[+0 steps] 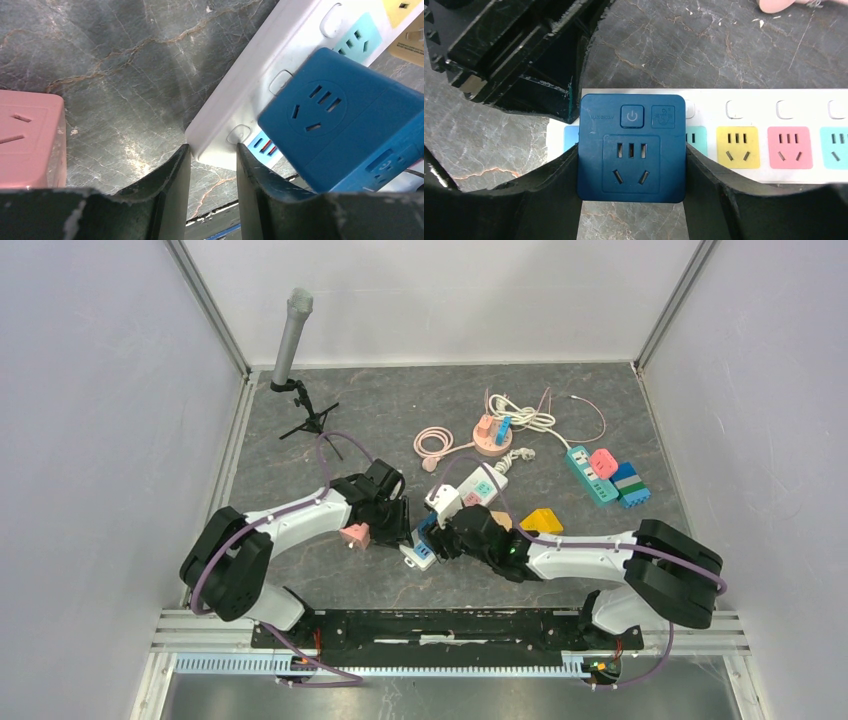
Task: Pull the plug off the socket
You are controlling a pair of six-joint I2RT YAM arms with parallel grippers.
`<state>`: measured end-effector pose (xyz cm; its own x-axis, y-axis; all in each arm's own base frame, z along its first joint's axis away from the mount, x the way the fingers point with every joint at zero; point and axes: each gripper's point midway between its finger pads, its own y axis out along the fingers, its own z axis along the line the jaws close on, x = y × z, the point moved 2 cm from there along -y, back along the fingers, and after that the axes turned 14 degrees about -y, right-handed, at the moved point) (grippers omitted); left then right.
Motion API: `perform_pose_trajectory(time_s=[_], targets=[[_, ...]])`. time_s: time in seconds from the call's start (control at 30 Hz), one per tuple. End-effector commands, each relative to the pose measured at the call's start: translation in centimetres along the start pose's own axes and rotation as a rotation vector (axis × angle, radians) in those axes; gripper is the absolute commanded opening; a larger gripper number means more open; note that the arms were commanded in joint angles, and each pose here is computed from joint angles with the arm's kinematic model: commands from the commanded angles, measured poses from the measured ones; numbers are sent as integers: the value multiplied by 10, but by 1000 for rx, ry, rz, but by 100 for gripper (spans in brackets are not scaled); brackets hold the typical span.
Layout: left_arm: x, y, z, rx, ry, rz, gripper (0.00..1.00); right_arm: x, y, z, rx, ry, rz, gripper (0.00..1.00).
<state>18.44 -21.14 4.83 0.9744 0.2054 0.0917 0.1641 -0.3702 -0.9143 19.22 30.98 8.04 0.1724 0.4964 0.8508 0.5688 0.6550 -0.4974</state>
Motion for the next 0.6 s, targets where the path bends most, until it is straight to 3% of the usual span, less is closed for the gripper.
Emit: perform_pose_trajectory(time_s=[0.0,0.37,0.57], targets=[[-26,22,67,267,-2,62,38,79,1,15,-4,-69,-188,0],[-32,28,77,293,-28,69,37,97,-13,11,121,146,-348,0],[-31,28,78,299,-26,63,36,97,-3,31,83,-61,-271,0]])
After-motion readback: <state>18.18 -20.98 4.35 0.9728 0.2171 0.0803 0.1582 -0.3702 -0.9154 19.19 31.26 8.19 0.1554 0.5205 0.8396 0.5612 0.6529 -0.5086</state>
